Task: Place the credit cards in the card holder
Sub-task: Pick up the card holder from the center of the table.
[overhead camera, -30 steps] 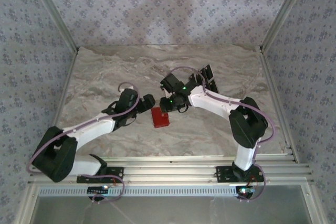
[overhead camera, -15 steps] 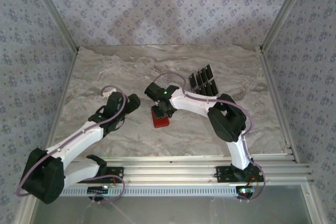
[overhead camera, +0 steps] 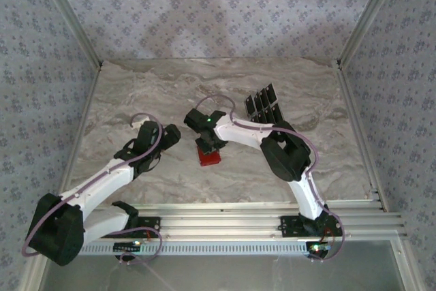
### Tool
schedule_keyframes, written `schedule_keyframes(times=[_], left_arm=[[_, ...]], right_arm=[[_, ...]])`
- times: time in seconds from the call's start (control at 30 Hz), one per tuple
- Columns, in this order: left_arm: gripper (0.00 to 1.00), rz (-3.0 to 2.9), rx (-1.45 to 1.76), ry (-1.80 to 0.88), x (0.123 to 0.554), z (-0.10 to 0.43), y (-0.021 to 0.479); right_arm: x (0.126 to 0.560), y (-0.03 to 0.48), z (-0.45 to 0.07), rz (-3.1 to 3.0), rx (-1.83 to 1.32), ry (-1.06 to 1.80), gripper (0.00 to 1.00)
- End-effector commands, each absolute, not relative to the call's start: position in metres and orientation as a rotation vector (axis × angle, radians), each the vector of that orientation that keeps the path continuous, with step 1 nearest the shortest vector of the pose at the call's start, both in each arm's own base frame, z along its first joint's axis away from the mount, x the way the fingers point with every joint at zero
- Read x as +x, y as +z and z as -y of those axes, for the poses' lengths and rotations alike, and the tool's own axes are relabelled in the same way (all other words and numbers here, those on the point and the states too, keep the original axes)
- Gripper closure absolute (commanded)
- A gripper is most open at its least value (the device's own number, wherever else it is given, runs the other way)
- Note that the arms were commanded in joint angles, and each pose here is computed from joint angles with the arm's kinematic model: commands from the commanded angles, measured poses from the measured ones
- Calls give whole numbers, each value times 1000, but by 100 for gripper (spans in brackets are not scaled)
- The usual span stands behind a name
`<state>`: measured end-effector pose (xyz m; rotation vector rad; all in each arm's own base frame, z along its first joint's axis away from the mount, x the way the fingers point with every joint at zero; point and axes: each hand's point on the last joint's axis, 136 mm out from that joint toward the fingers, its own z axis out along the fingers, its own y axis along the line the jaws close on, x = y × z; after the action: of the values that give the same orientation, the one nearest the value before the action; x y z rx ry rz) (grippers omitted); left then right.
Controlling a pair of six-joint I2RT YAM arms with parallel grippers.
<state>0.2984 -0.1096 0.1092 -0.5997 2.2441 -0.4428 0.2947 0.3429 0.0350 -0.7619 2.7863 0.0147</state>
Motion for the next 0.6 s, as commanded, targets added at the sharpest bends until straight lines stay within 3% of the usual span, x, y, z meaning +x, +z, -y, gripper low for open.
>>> schedule_keyframes(times=[0.0,0.2,0.57], left_arm=[[4,-2226,-595,-459,301,110,113],[4,-2232,-586,-462,302,111,113],[3,-2305,-517,-564,307,136,105]], right_arm=[[294,28,-336,-2796,-800,-78,68],[293,29,-334,-2794,-805,-75,100],[293,78,-338,-2751,-676,211,100]])
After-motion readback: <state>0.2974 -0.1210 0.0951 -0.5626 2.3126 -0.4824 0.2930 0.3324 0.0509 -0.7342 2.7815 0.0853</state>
